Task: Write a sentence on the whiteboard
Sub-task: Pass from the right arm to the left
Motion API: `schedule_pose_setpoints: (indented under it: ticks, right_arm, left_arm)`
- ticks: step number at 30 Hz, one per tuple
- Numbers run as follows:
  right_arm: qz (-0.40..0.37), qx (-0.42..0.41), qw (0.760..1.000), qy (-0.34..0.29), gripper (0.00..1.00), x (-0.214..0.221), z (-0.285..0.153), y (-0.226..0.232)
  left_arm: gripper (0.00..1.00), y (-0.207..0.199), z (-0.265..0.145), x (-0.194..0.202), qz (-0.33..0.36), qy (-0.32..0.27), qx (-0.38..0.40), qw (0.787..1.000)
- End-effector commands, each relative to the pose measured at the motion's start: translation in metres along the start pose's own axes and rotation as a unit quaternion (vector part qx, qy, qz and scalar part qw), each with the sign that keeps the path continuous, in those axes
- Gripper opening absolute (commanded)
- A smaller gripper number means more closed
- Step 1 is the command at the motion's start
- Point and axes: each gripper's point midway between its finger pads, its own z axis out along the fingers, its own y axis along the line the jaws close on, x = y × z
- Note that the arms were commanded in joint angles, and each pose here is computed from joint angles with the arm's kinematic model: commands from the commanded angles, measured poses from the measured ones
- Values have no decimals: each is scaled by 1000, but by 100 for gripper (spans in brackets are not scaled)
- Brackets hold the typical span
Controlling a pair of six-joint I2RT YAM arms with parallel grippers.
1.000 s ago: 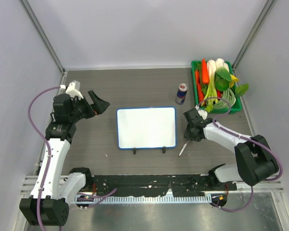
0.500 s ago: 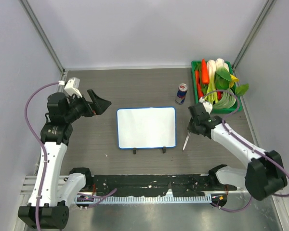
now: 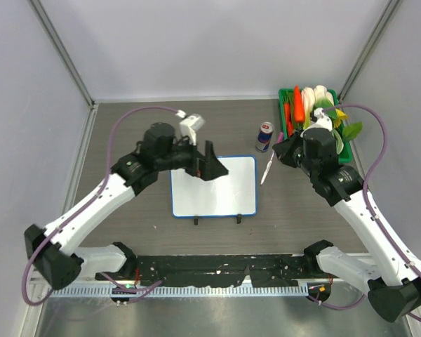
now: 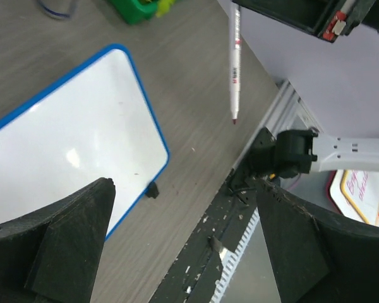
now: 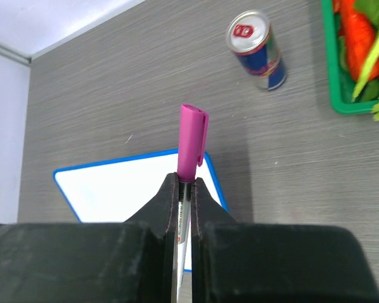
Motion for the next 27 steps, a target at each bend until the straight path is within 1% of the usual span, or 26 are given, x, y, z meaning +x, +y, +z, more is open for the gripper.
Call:
schedule_pose_setpoints:
  ticks: [1,2,7,13,15,18,21,22,25,27]
  right_arm:
    - [35,-74,997,-3,1,-10,-13,32]
    - [40,-79,996,-5,2,-11,-14,34]
    - [49,-91,994,-27,1,-21,-26,36]
    - [53,-98,993,-35,2,-25,-32,38]
    - [55,-100,993,-33,2,-25,-33,39]
    - [57,-101,993,-31,1,-24,-33,39]
    - [57,-102,993,-32,1,-23,-34,39]
    - [54,-102,993,-31,2,-23,-33,39]
    - [47,-111,992,-31,9,-25,-36,43]
    - [40,-119,992,-29,17,-27,-38,46]
  left_arm:
    - [97,-55,44,-13,35,-9,75,997]
    - [96,-61,60,-5,37,9,82,996]
    - [92,-89,103,8,29,39,131,990]
    - [81,-103,128,15,31,46,154,987]
    - [70,-104,131,13,31,41,158,986]
    - [46,-103,132,14,31,41,157,986]
    - [8,-100,132,16,32,45,149,987]
    - [0,-96,131,17,33,46,140,989]
    - [0,-86,130,18,38,42,112,992]
    - [0,-74,127,16,40,35,88,995]
